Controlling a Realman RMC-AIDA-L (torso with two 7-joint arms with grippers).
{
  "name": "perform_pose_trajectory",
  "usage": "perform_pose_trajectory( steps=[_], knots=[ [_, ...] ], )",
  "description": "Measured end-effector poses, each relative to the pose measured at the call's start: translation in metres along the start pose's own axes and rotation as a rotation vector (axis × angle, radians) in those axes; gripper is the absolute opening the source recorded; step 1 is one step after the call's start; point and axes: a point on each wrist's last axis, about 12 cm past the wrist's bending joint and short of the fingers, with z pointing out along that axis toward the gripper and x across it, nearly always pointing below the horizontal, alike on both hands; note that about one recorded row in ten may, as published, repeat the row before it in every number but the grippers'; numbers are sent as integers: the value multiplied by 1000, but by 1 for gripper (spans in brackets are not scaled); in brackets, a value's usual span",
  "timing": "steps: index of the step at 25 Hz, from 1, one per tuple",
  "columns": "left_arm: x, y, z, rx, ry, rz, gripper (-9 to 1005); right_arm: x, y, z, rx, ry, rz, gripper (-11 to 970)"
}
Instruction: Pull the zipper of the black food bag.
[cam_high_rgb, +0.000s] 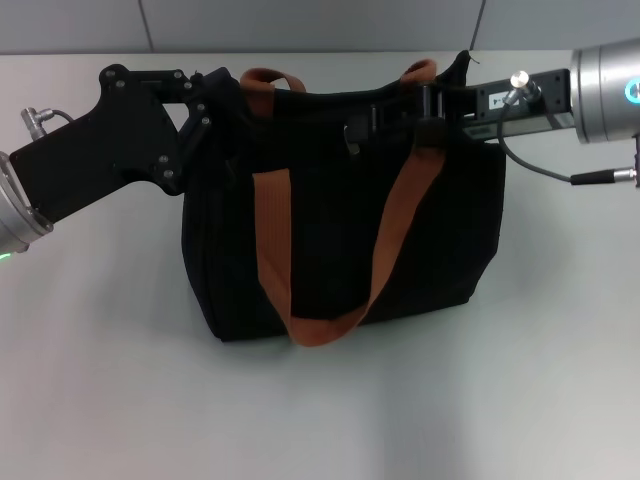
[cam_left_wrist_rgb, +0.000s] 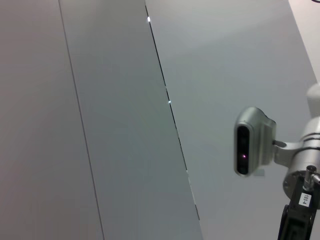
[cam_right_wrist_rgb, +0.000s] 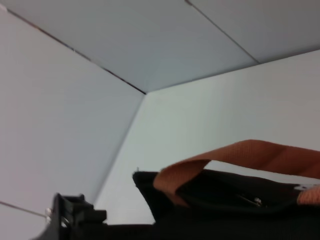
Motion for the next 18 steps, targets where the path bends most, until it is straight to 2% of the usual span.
perform_pose_trajectory(
  steps=[5, 18],
  knots=[
    [0, 0, 1, 3, -2, 1, 32, -9, 12, 2, 38, 33, -69, 282],
    [-2, 0, 5, 27, -11, 4, 32, -17, 15, 29, 38, 86, -83, 253]
  ],
)
